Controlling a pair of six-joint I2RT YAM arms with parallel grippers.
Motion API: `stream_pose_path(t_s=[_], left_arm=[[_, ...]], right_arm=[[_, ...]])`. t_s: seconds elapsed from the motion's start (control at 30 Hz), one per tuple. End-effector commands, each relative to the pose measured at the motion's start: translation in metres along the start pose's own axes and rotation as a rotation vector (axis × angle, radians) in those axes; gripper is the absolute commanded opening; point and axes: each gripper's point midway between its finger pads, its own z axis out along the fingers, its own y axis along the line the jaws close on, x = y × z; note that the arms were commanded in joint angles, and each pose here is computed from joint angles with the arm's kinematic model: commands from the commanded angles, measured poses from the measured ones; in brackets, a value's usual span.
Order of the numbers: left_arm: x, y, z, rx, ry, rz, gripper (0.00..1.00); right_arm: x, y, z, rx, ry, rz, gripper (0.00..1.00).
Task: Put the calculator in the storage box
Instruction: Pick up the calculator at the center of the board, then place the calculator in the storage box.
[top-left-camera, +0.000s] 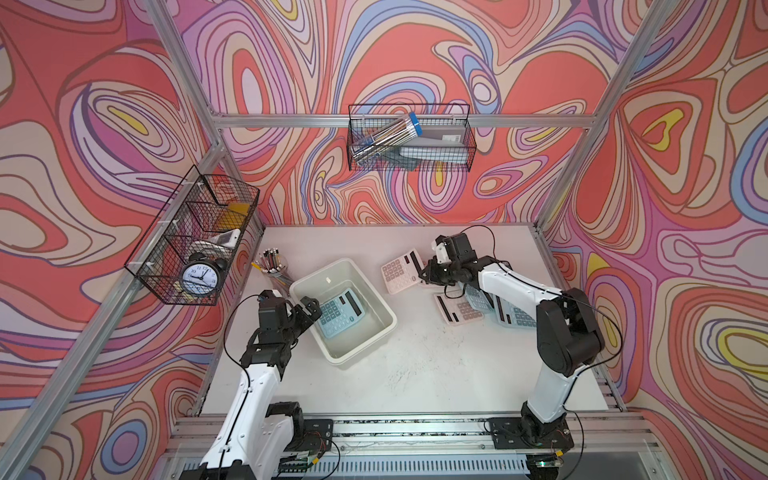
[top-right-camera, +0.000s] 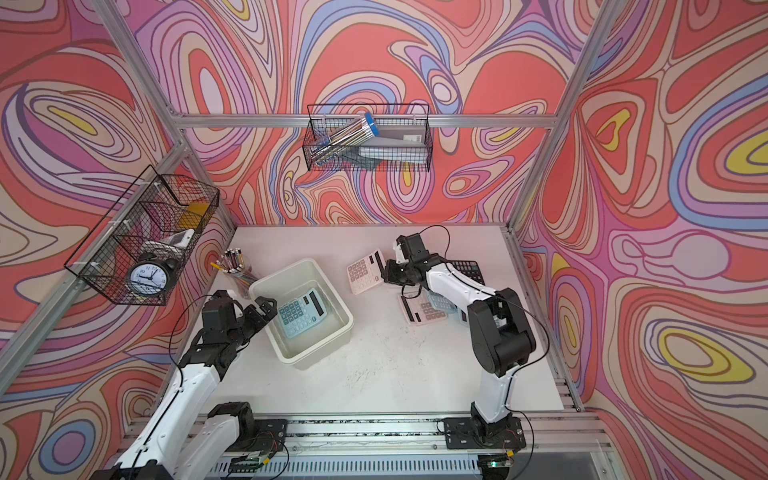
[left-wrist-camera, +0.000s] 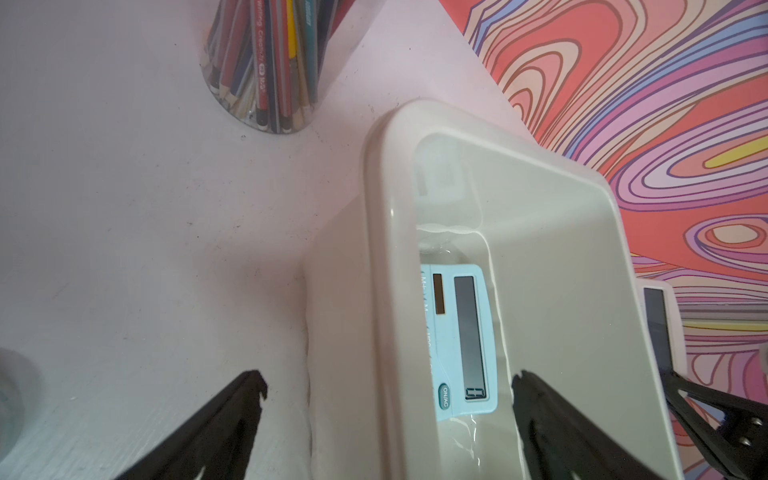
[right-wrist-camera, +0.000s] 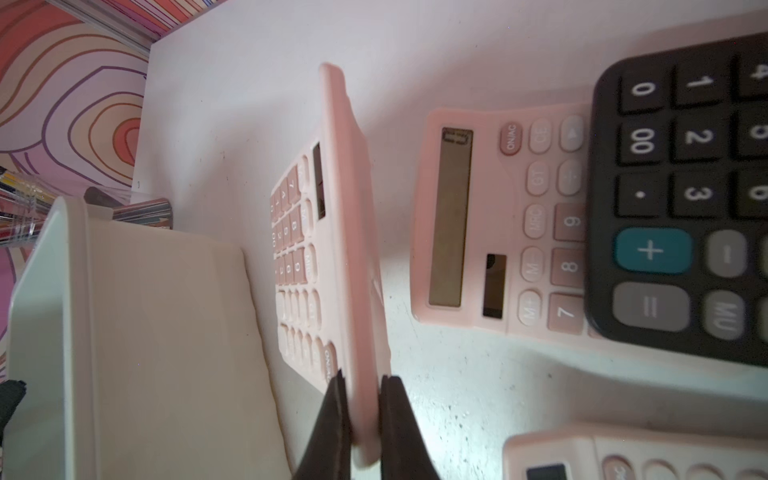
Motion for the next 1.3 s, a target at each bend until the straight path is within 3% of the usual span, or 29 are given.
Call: stream_pose_path(t_s=[0.0, 0.3, 0.5, 0.87, 1.27], left_arm=[[-0.002, -0.01, 0.001, 0.043, -0.005, 0.021, 0.99], [0.006, -0.03, -0.003, 0.13, 0.002, 0.034, 0.99], [0.008, -0.036, -0.005, 0.14, -0.002, 0.049, 0.99], [0.006, -0.035, -0.006, 0.128, -0.01, 0.057, 0.99], [0.006, -0.037, -0.009, 0.132, -0.011, 0.055, 0.99]], right_arm=[[-0.014, 0.009, -0.032, 0.0, -0.095, -0.034, 0.0], [-0.022, 0.02, -0.103, 0.056, -0.189, -0.079, 0.0], [-0.009, 0.067, -0.124, -0.148, -0.132, -0.116, 0.0], [0.058, 0.15, -0.086, -0.218, 0.057, -0.281, 0.0], [0.104, 0.16, -0.024, -0.111, 0.213, -0.302, 0.0]])
